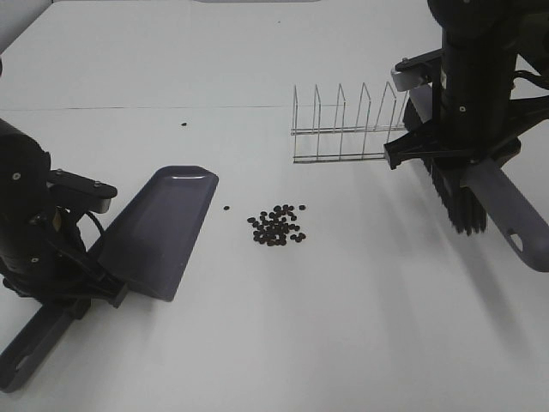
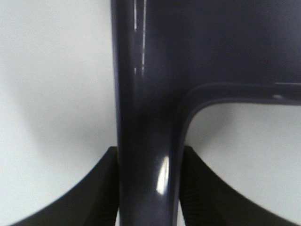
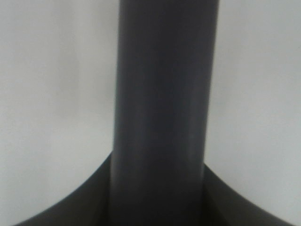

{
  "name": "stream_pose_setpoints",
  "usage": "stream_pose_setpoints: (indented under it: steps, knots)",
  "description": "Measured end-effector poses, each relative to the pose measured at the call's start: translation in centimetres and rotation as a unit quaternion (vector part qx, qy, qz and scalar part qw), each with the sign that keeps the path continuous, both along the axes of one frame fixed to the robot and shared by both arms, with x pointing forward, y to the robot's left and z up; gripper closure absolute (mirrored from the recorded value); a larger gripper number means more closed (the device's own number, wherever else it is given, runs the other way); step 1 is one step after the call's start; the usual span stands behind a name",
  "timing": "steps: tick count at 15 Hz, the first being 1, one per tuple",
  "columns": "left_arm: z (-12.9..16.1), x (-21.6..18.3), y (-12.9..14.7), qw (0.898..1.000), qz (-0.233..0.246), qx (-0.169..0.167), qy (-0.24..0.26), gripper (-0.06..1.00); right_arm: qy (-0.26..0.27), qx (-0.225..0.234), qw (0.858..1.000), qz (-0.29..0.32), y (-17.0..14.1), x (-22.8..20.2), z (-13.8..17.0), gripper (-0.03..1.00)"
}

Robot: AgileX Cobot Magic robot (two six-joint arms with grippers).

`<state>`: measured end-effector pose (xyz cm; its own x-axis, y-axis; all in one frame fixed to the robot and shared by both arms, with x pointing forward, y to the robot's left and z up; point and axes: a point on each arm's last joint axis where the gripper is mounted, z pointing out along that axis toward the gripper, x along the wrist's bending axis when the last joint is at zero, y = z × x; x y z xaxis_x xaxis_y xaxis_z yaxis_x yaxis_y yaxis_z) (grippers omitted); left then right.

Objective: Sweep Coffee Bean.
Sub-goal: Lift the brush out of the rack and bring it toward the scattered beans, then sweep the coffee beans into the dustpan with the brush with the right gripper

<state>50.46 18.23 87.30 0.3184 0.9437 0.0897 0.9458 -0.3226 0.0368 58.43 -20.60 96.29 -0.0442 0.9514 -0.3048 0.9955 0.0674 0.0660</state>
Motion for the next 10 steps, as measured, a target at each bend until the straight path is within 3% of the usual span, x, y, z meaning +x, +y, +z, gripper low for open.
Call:
stream_pose_setpoints:
  steps: [4,10]
  knots:
    - [-0.2,-0.1,-0.3,1.000,-0.011,0.004,0.001,0.63,0.071,-0.041,0.997,0.012,1.7,0.5,-3.3,0.67]
    - [-0.1,-0.1,-0.3,1.000,-0.011,0.004,0.000,0.63,0.087,-0.014,0.995,0.054,8.6,0.9,-6.1,0.67]
